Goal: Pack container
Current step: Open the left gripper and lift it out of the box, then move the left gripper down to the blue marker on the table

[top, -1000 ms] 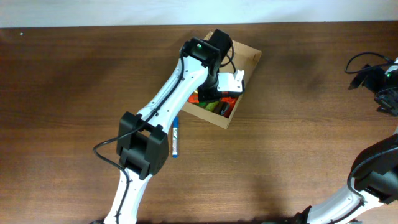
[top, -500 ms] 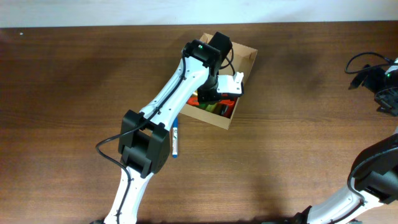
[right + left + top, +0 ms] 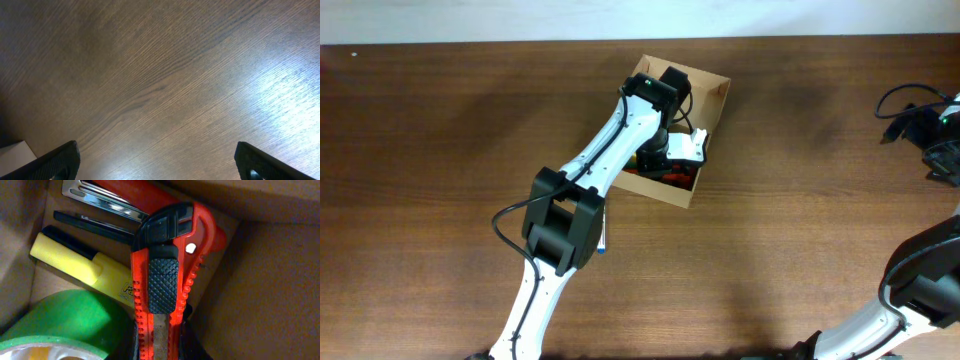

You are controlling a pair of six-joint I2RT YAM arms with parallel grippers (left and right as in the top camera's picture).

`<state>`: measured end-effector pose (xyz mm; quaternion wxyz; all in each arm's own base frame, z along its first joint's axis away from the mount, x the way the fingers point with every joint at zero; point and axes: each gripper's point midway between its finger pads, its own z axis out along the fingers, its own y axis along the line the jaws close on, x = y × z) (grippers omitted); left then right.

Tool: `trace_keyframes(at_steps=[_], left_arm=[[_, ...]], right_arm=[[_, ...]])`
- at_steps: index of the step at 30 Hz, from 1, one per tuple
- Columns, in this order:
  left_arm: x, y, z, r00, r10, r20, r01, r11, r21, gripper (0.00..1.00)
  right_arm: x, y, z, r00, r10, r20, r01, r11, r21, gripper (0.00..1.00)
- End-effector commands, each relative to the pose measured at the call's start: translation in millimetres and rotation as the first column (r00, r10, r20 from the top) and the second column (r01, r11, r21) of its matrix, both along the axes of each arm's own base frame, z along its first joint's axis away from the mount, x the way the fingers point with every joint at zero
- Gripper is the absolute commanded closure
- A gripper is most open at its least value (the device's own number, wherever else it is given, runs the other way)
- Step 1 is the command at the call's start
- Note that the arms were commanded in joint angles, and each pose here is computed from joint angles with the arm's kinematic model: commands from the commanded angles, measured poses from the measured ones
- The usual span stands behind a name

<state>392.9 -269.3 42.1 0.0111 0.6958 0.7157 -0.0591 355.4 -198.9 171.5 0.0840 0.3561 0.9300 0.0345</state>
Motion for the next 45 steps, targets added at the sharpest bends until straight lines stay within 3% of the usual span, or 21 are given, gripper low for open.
trace_keyframes(at_steps=[1,2,3,4,7,11,16,17,19,25,29,32,35,37,38,42,45], left_arm=[[3.3,-1.0,5.0,1.000,-0.009,0.009,0.010,1.000,-0.018,0.99],[3.4,-1.0,5.2,1.000,-0.004,0.009,0.004,1.000,-0.018,0.89],[3.8,-1.3,5.2,1.000,0.003,0.010,-0.003,1.000,-0.018,0.71],[5.2,-2.1,5.3,1.000,0.015,0.014,-0.015,1.000,-0.021,0.60],[9.4,-4.5,7.2,0.999,0.045,0.029,-0.044,0.998,-0.032,0.51],[16.9,-6.0,16.9,0.994,0.086,0.069,-0.083,0.996,-0.043,0.50],[24.7,-3.1,25.3,0.984,0.135,0.112,-0.132,0.991,-0.037,0.54],[25.9,-4.1,28.7,0.983,0.142,0.119,-0.138,0.989,-0.045,0.64],[27.2,-4.8,37.7,0.980,0.144,0.136,-0.137,0.989,-0.058,0.97],[37.5,-3.5,76.2,0.952,0.224,0.208,-0.204,0.972,-0.113,0.98],[51.8,6.2,117.4,0.896,0.308,0.319,-0.277,0.951,-0.140,0.98],[59.9,18.4,154.3,0.834,0.398,0.382,-0.348,0.917,-0.194,0.98],[69.8,39.9,192.4,0.726,0.526,0.442,-0.452,0.850,-0.269,0.98],[80.3,63.3,223.4,0.577,0.664,0.476,-0.563,0.745,-0.357,0.98],[80.3,71.1,234.2,0.536,0.699,0.473,-0.587,0.711,-0.387,0.98],[75.8,100.3,270.1,0.403,0.816,0.415,-0.653,0.574,-0.494,0.98],[69.4,124.6,277.6,0.322,0.873,0.367,-0.713,0.478,-0.512,0.98]], right_arm=[[0.1,-0.7,-4.5,1.000,-0.004,-0.011,0.004,1.000,0.002,0.01],[0.1,-0.7,-4.5,1.000,-0.004,-0.011,0.004,1.000,0.002,0.01],[0.1,-0.7,-4.5,1.000,-0.004,-0.011,0.004,1.000,0.002,0.01],[0.1,-0.7,-4.5,1.000,-0.004,-0.011,0.004,1.000,0.002,0.01],[0.1,-0.7,-4.5,1.000,-0.004,-0.011,0.004,1.000,0.002,0.01],[0.1,-0.7,-4.5,1.000,-0.004,-0.011,0.004,1.000,0.002,0.01],[0.1,-0.7,-4.5,1.000,-0.004,-0.011,0.004,1.000,0.002,0.01],[0.1,-0.7,-4.5,1.000,-0.004,-0.011,0.004,1.000,0.002,0.01],[0.1,-0.7,-4.5,1.000,-0.004,-0.011,0.004,1.000,0.002,0.01],[0.1,-0.7,-4.5,1.000,-0.004,-0.011,0.004,1.000,0.002,0.01],[0.1,-0.7,-4.5,1.000,-0.004,-0.011,0.004,1.000,0.002,0.01],[0.1,-0.7,-4.5,1.000,-0.004,-0.011,0.004,1.000,0.002,0.00],[0.1,-0.7,-4.5,1.000,-0.004,-0.011,0.004,1.000,0.002,0.01],[0.1,-0.7,-4.5,1.000,-0.004,-0.011,0.004,1.000,0.002,0.01],[0.1,-0.7,-4.5,1.000,-0.004,-0.011,0.004,1.000,0.002,0.01],[0.1,-0.7,-4.5,1.000,-0.004,-0.011,0.004,1.000,0.002,0.01],[0.1,-0.7,-4.5,1.000,-0.004,-0.011,0.004,1.000,0.002,0.01]])
